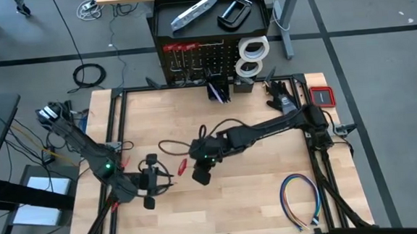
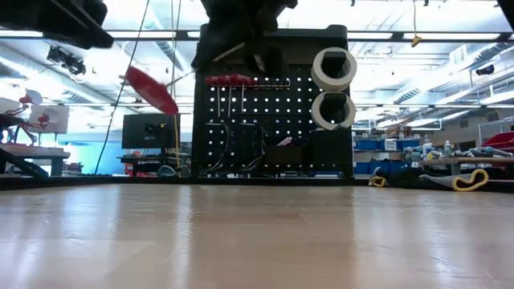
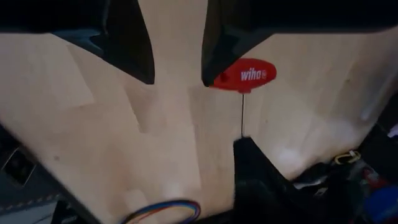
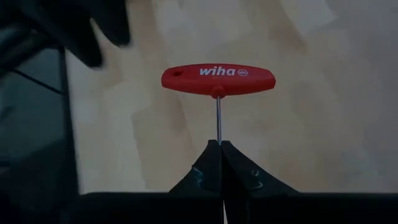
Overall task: Hang tools onto peg board
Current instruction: Hang the red allen wrench on the peg board
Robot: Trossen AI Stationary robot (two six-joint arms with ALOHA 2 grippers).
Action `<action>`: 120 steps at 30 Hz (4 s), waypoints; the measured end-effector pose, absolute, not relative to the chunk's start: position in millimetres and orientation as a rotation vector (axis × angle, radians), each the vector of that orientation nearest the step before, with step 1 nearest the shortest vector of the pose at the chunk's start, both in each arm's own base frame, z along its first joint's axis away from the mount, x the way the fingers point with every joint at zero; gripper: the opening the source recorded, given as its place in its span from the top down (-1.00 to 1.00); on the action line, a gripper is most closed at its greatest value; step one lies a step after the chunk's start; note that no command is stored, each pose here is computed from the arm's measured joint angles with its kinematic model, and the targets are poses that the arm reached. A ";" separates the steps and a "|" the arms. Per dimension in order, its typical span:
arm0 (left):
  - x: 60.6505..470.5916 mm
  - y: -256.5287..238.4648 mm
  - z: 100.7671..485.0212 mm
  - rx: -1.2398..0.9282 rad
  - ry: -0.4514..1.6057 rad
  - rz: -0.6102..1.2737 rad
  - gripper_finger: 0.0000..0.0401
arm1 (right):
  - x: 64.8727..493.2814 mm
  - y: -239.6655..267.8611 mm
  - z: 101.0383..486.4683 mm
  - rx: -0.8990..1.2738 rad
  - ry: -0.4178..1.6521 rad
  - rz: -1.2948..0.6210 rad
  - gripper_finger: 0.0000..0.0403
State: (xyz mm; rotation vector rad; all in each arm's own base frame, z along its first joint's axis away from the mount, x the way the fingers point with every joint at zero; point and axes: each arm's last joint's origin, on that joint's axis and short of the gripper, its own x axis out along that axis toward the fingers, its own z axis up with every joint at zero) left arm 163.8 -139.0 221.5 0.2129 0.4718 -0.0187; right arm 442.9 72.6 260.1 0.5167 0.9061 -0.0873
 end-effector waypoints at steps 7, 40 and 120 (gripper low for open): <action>180.8 -148.8 202.1 0.335 0.461 0.080 0.11 | 442.8 66.5 263.7 0.639 0.940 -0.010 0.97; 206.8 -147.9 187.0 0.227 0.424 0.185 0.74 | 449.3 83.4 276.4 0.618 0.831 0.127 0.91; 214.1 -158.7 169.6 -0.467 0.633 0.160 0.68 | 429.8 201.0 183.0 -1.030 0.974 -0.188 0.92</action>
